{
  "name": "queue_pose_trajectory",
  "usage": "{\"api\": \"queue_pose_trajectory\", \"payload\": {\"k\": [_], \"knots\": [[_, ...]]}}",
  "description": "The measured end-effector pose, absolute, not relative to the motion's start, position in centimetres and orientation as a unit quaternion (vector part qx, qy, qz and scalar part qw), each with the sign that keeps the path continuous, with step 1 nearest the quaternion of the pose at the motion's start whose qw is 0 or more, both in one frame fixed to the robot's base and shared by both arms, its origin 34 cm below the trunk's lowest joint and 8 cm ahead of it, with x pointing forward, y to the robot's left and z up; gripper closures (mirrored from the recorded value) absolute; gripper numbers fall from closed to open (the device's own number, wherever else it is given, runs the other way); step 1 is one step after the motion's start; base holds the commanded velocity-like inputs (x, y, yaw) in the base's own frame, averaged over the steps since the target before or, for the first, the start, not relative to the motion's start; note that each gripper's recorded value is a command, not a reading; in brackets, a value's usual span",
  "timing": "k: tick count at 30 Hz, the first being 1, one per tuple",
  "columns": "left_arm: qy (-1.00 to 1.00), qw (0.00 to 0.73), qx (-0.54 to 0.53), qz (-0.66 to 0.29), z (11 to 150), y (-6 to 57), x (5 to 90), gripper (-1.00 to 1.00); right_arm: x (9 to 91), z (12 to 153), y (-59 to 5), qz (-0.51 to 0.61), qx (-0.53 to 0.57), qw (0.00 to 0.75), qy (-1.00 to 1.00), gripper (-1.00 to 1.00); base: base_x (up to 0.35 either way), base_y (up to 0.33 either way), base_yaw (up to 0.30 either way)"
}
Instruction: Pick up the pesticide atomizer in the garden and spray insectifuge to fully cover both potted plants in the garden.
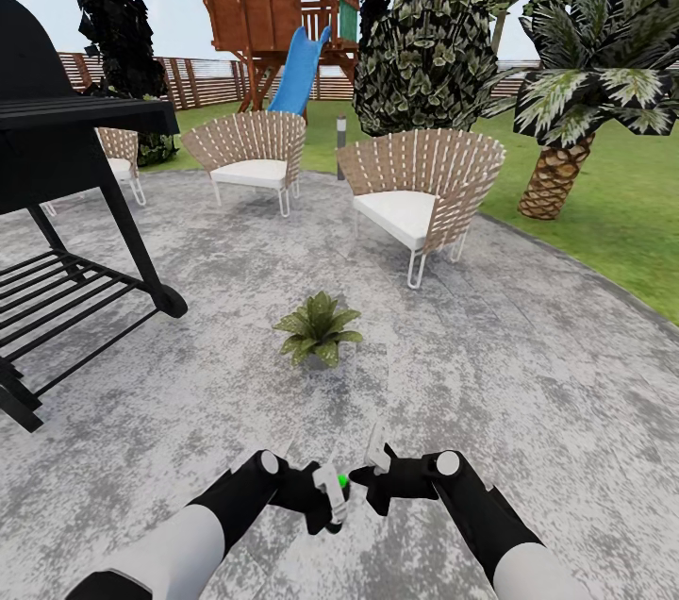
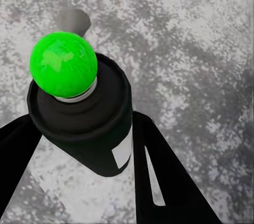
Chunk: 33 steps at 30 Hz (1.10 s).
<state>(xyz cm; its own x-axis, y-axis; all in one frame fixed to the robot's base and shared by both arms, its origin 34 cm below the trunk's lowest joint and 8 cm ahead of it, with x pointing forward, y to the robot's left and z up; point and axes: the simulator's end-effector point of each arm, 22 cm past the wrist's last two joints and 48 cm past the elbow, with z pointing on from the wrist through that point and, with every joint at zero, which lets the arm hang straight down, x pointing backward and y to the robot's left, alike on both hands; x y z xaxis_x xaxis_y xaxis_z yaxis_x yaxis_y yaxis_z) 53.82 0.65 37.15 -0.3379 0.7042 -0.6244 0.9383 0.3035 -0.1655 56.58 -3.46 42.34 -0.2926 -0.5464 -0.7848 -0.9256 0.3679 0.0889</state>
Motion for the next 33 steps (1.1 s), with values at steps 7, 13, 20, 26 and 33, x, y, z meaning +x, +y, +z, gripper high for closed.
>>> {"api": "queue_pose_trajectory", "payload": {"k": [7, 13, 20, 26, 33], "knots": [[0.771, 0.230, 0.532, -0.264, 37.3, 0.3, 53.8, 1.00, 56.6, 42.3, -3.5, 0.279, -0.488, 0.340, 0.754, 1.00, 0.000, 0.000, 0.000], [0.770, 0.230, 0.533, -0.265, 37.4, 0.2, 53.8, 1.00, 56.6, 42.3, -3.5, 0.279, -0.488, 0.339, 0.754, 1.00, 0.000, 0.000, 0.000], [0.770, 0.230, 0.533, -0.265, 37.4, 0.2, 53.7, 1.00, 56.5, 42.3, -3.5, 0.279, -0.488, 0.339, 0.754, 1.00, 0.000, 0.000, 0.000], [0.782, 0.204, 0.534, -0.249, 35.5, 3.3, 52.8, 1.00, 56.5, 42.3, -3.5, 0.279, -0.488, 0.339, 0.754, 1.00, 0.000, 0.000, 0.000], [0.827, 0.142, 0.508, -0.192, 31.5, 16.4, 51.3, 1.00, 56.5, 42.3, -3.5, 0.279, -0.489, 0.338, 0.754, 1.00, 0.000, 0.000, 0.000]]}}
